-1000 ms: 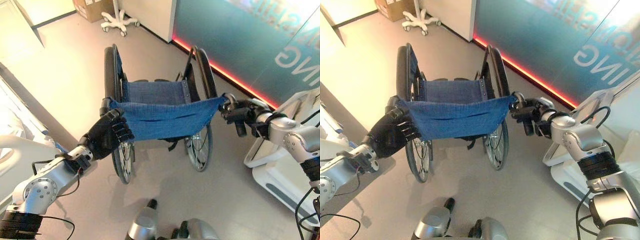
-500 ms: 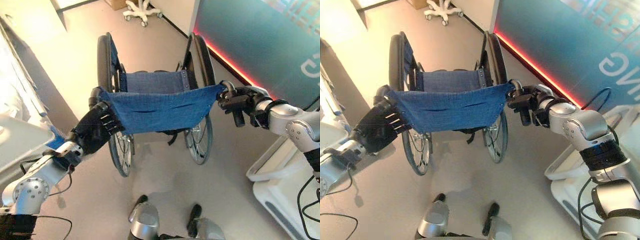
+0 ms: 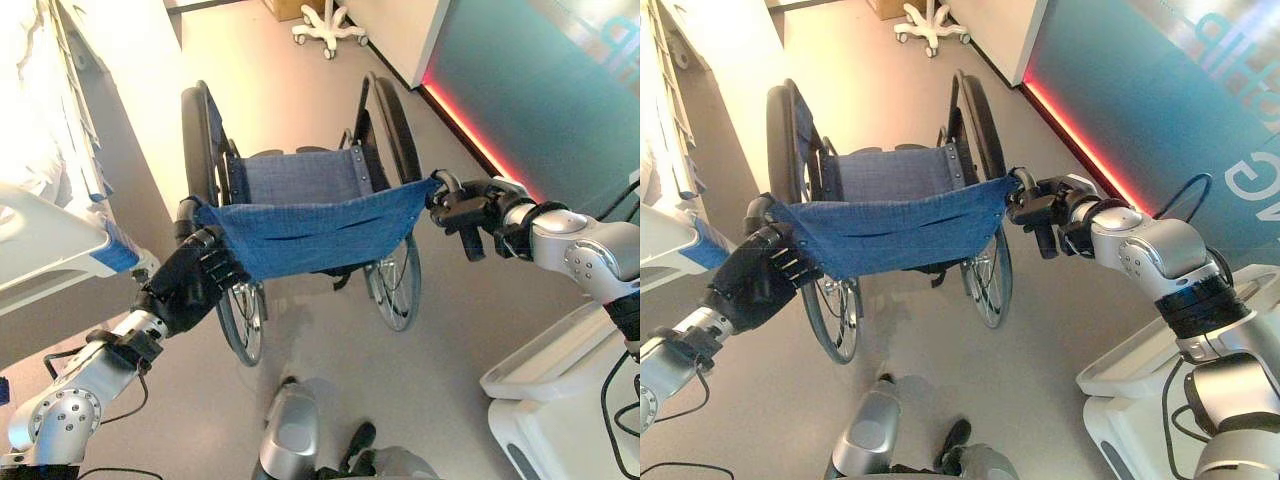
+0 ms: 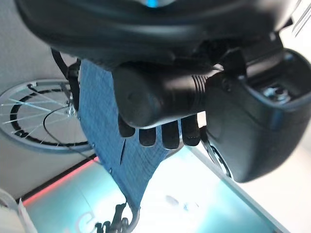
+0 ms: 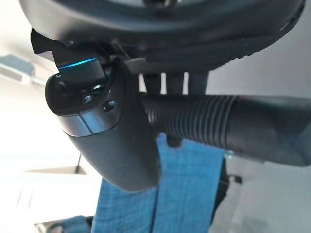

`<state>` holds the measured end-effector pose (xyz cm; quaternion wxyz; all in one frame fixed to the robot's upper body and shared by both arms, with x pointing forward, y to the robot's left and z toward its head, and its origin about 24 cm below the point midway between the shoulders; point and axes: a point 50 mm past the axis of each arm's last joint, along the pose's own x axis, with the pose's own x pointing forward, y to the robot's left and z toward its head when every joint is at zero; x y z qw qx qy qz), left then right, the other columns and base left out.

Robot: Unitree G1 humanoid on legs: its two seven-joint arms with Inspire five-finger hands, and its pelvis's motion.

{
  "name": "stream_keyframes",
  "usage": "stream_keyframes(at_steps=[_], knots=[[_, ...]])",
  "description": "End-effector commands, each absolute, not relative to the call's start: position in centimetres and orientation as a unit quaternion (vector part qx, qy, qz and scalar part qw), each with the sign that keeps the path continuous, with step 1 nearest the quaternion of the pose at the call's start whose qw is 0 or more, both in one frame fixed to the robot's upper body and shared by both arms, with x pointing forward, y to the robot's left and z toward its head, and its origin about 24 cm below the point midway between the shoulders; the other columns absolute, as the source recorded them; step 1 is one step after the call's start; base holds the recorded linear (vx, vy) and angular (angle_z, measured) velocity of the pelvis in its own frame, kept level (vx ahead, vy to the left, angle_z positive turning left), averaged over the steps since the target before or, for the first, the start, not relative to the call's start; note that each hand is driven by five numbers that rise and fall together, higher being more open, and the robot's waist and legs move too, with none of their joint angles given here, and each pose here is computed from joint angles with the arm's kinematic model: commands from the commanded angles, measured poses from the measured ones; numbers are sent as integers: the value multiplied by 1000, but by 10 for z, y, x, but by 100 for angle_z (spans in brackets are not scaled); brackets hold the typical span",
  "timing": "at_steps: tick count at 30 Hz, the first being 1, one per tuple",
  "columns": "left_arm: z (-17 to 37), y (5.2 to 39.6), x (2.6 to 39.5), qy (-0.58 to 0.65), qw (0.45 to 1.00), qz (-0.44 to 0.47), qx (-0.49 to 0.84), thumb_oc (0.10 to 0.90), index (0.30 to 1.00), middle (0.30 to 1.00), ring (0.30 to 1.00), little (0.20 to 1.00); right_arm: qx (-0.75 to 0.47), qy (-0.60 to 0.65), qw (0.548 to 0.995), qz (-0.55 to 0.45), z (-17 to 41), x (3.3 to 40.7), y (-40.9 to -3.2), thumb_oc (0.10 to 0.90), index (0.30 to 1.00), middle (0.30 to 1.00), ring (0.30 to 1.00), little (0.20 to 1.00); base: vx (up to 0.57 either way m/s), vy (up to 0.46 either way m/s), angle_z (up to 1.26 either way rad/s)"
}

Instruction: Push the wheelchair next to the bed

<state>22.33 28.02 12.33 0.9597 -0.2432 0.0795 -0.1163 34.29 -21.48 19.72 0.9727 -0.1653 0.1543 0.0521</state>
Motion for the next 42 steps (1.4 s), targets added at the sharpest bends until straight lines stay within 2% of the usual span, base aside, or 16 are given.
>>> stream_keyframes(at_steps=[1,8,24,33,42], knots=[[217,276,236,-194,939,-187,-215,400,300,300,300,300,-127,42,964,232,215,335,-131,400,300,300,300,300,422,-96,40],[227,265,245,-195,936,-206,-211,400,300,300,300,300,-119,61,966,222,197,342,-138,400,300,300,300,300,355,-28,11],[255,278,251,-208,934,-215,-198,400,300,300,300,300,-125,28,970,207,209,338,-181,400,300,300,300,300,201,-30,34],[257,269,256,-208,938,-204,-189,400,300,300,300,300,-120,24,970,209,224,336,-161,400,300,300,300,300,212,-254,36],[244,271,254,-184,942,-215,-181,400,300,300,300,300,-117,34,968,219,237,335,-162,400,300,300,300,300,267,-327,58]])
